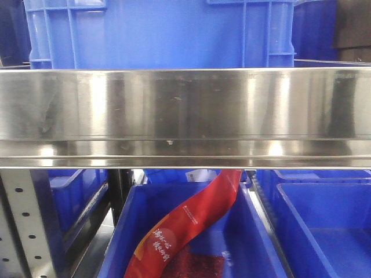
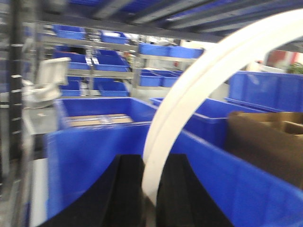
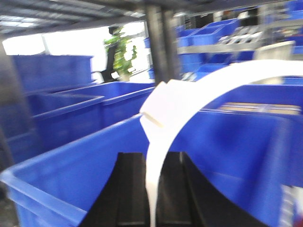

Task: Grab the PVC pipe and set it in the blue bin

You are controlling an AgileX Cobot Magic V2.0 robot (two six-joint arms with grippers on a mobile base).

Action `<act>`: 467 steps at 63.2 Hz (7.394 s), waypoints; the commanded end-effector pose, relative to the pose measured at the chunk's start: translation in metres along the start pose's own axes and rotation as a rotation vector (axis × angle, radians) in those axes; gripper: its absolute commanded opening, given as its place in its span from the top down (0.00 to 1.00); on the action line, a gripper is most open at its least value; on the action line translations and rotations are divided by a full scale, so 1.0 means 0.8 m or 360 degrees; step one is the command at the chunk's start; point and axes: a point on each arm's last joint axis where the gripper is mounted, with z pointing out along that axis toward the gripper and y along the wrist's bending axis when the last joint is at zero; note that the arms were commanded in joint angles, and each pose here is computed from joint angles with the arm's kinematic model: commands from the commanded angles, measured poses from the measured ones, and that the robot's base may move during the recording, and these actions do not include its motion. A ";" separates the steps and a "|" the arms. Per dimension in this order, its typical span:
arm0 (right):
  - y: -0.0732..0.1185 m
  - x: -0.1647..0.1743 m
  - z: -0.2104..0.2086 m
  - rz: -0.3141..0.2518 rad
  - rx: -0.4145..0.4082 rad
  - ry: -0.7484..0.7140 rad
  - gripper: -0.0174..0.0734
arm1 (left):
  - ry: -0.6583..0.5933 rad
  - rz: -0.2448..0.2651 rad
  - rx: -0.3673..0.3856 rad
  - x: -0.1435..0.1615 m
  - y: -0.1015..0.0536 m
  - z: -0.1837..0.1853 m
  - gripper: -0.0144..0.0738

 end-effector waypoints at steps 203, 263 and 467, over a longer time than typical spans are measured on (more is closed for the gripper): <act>0.002 0.042 -0.114 -0.0003 -0.0101 -0.0148 0.99 | -0.0055 0.0031 0.0063 0.077 0.002 -0.148 0.96; -0.011 0.070 -0.131 0.0047 -0.0033 -0.0131 0.99 | -0.0065 0.0031 0.0064 0.076 0.001 -0.148 0.96; -0.070 0.240 -0.267 -0.0221 0.0733 -0.0124 0.99 | -0.0079 -0.0035 -0.0719 0.265 0.055 -0.254 0.96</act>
